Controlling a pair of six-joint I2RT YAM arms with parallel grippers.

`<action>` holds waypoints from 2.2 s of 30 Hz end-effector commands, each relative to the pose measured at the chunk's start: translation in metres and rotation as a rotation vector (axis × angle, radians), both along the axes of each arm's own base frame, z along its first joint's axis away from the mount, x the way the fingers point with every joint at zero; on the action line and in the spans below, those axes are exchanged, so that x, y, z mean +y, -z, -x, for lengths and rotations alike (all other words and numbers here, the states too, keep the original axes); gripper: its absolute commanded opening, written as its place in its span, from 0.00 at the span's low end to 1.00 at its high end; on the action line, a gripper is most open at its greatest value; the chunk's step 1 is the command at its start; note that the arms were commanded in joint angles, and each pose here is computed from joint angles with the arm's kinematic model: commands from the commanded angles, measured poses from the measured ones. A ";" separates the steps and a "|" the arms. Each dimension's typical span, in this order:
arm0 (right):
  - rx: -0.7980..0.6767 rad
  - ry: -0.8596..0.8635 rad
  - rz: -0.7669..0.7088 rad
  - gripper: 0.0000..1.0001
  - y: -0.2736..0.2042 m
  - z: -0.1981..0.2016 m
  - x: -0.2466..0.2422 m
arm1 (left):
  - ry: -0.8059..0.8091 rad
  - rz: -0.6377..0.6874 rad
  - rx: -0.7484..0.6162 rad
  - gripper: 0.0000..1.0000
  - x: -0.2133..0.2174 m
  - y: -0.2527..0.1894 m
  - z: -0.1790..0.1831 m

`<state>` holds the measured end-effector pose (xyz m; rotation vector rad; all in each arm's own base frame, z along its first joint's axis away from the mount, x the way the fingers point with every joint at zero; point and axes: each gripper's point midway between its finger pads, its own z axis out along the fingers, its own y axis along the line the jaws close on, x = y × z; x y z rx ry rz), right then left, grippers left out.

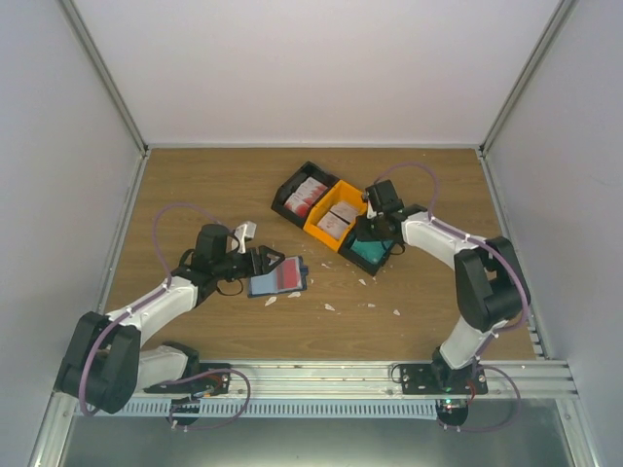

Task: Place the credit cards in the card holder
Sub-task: Move the storage box to the center of the board, then pick up the credit card from the storage box.

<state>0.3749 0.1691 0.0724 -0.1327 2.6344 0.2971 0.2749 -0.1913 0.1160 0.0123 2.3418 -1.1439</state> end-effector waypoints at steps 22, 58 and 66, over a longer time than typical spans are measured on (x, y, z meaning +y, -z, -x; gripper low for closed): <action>0.071 -0.278 0.194 0.31 0.009 0.012 -0.009 | -0.013 0.048 0.130 0.50 -0.111 0.011 -0.040; 0.221 -0.512 0.076 0.29 0.033 0.032 0.024 | -0.048 -0.068 0.227 0.23 -0.185 0.079 -0.075; 0.201 -0.486 0.077 0.27 0.019 0.035 0.021 | -0.047 -0.069 0.218 0.22 -0.185 0.076 -0.076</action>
